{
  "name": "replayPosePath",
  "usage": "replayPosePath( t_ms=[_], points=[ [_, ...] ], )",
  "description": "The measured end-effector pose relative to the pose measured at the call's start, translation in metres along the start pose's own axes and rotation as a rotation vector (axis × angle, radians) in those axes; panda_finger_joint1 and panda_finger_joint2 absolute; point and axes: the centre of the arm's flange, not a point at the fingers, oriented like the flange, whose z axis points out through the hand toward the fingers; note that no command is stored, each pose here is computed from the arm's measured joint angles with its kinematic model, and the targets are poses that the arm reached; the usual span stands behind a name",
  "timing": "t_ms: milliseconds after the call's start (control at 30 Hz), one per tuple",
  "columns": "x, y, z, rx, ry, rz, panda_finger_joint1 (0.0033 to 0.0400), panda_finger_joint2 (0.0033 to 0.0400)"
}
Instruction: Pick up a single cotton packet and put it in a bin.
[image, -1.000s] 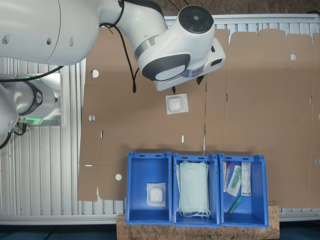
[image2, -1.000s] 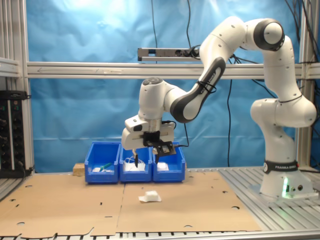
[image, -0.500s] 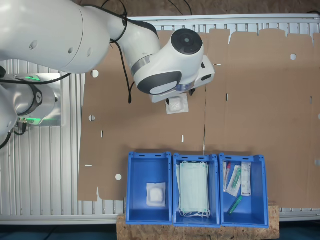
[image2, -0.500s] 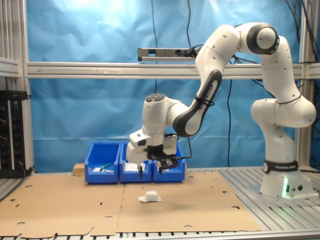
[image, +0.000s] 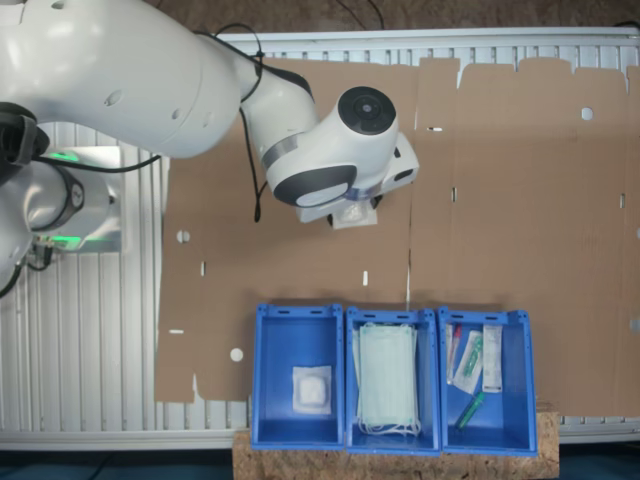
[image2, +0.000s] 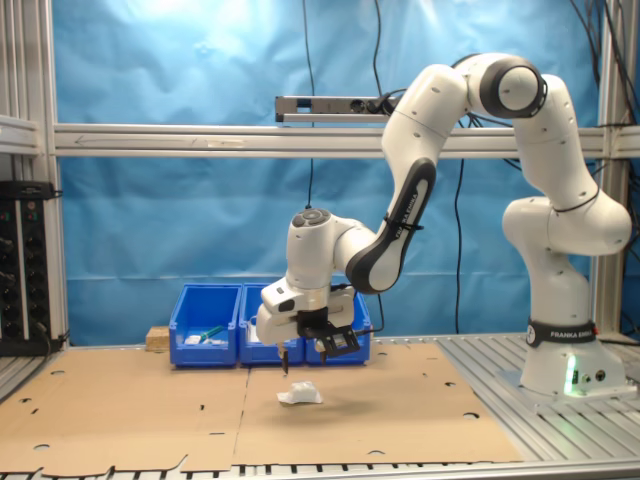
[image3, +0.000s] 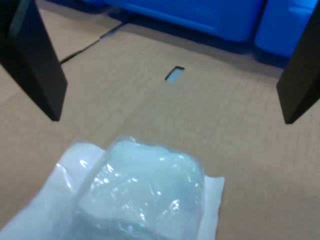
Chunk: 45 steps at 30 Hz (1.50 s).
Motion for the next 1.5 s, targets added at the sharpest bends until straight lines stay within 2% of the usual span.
replayPosePath(
  t_ms=[300,767,1500],
  points=[
    [0.003,-0.006,0.018,0.02,0.0,-0.017,0.04,0.04],
    [0.017,-0.014,0.028,0.05,0.039,-0.036,0.04,0.04],
    [0.027,0.004,0.046,0.046,0.051,-0.027,0.04,0.04]
  ],
)
